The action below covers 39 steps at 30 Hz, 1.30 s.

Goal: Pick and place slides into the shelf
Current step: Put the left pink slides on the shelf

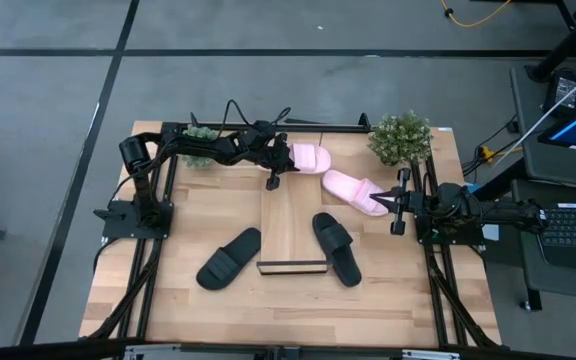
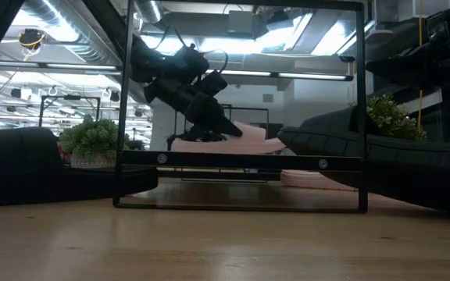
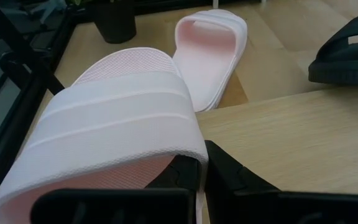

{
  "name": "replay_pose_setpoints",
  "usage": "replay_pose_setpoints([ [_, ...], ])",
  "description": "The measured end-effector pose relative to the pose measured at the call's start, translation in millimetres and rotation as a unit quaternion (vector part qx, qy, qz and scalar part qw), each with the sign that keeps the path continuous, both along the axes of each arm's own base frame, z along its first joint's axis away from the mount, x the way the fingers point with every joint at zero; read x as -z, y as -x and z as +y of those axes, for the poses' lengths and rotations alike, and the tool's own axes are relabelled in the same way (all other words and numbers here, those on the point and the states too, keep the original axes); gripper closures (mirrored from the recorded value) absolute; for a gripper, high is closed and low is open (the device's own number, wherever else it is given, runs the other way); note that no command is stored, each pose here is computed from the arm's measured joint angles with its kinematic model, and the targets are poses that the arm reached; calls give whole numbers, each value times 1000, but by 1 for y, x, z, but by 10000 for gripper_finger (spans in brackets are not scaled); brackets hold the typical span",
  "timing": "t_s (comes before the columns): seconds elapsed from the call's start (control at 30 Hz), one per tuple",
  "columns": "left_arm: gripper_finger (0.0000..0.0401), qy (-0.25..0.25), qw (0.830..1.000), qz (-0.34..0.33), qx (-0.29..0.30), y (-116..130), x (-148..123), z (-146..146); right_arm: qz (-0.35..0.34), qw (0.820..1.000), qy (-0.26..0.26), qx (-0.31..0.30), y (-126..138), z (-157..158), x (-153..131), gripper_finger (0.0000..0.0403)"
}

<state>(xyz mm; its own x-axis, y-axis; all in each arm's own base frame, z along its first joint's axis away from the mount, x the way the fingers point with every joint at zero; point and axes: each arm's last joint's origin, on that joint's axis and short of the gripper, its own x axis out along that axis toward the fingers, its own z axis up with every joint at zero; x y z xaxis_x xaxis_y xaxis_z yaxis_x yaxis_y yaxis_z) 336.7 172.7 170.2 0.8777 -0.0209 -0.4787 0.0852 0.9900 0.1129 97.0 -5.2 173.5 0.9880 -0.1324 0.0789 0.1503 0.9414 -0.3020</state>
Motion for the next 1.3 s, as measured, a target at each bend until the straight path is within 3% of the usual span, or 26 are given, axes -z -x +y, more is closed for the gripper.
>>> replay_pose_setpoints([
  [0.4,396,-9,1000,11,-1,-5,16,2,-1,1000,0,0,0,0,0,384],
  [0.63,377,-9,1000,12,-4,-5,18,2,1,1000,0,0,0,0,0,384],
  [1.3,372,9,1000,16,-18,-7,19,-1,1,1000,1,0,0,0,0,384],
])
